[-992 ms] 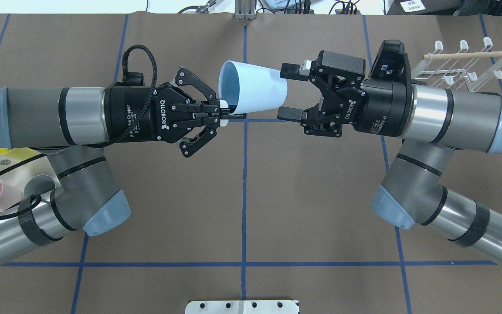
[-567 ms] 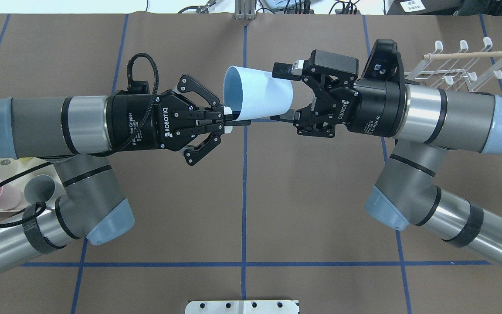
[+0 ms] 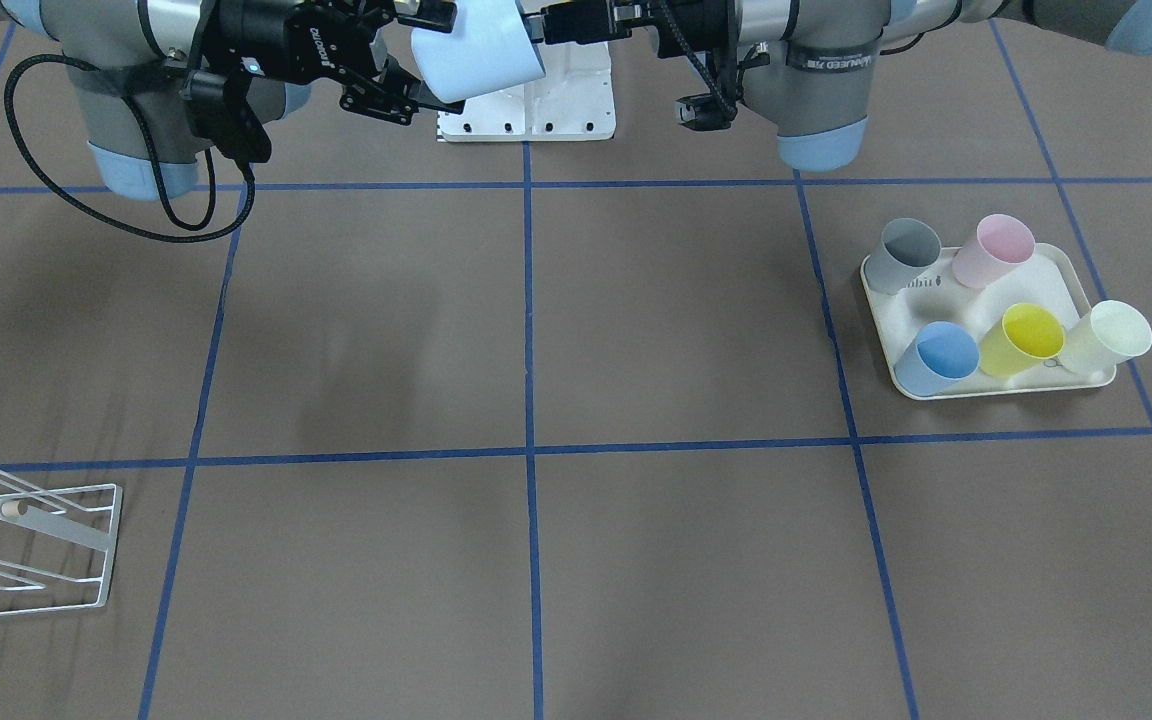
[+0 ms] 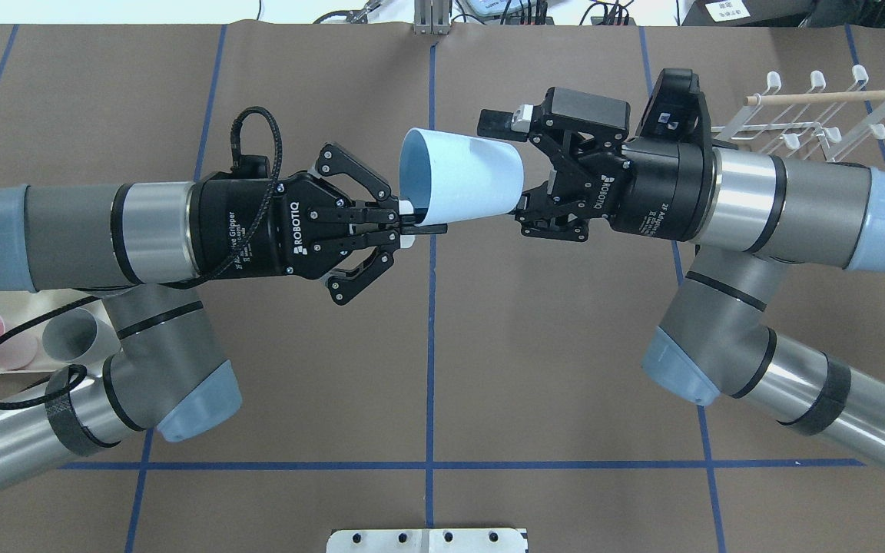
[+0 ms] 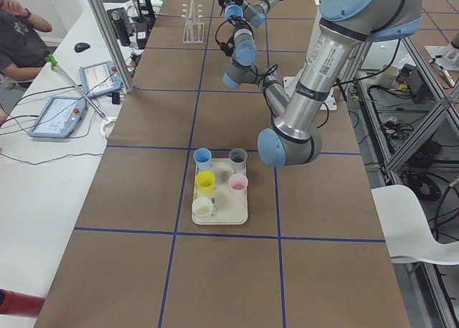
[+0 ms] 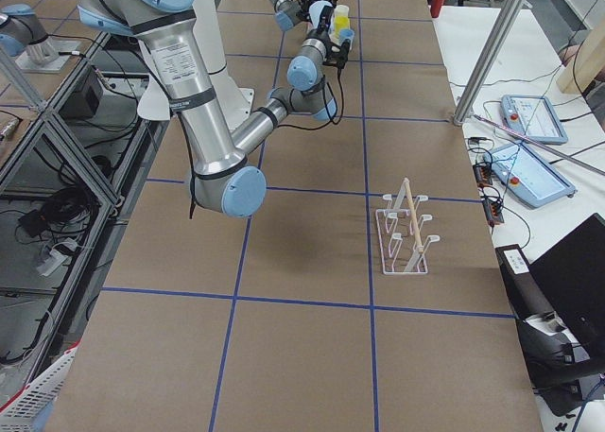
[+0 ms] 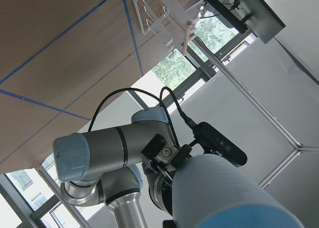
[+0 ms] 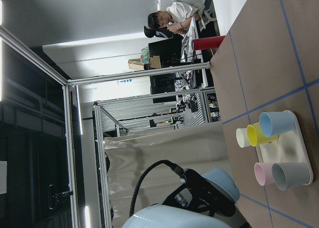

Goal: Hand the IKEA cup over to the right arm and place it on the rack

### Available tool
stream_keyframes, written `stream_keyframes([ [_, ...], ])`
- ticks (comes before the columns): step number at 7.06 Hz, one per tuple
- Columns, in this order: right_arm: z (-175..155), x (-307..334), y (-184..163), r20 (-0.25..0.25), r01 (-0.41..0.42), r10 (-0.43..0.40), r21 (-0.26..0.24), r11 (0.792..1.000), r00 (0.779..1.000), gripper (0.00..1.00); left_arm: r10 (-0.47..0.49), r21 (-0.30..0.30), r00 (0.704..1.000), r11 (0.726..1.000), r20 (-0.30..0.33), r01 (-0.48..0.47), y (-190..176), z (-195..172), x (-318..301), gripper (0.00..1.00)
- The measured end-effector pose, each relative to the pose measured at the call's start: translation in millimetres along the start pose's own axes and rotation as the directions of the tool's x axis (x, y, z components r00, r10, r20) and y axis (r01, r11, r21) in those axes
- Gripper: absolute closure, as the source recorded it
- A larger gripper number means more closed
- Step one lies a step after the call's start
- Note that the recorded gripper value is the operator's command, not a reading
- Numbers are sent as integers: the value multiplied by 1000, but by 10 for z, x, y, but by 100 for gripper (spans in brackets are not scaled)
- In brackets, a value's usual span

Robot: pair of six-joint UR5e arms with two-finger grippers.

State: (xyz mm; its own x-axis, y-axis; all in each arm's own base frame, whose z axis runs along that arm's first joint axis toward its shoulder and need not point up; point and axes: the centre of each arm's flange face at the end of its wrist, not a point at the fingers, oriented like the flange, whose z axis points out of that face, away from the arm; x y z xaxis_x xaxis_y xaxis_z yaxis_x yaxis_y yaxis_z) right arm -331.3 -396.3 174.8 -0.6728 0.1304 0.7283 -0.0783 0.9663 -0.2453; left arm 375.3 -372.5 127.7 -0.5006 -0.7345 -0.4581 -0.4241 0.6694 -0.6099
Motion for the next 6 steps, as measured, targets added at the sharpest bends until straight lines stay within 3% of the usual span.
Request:
stream_keyframes([
  [2, -3, 0, 1, 1, 1, -1, -1, 1000, 1000, 34, 2, -5, 1000, 1000, -7, -2, 3, -6, 2, 100],
  [3, -4, -7, 4, 4, 2, -2, -2, 1000, 1000, 46, 2, -4, 1000, 1000, -14, -2, 2, -8, 8, 88],
  [5, -4, -17, 13, 8, 2, -2, -5, 1000, 1000, 65, 4, -2, 1000, 1000, -19, -4, -13, -19, 0, 0],
  [6, -6, -22, 15, 10, 3, -3, -5, 1000, 1000, 68, 8, 1, 1000, 1000, -19, -8, -24, -35, -10, 0],
])
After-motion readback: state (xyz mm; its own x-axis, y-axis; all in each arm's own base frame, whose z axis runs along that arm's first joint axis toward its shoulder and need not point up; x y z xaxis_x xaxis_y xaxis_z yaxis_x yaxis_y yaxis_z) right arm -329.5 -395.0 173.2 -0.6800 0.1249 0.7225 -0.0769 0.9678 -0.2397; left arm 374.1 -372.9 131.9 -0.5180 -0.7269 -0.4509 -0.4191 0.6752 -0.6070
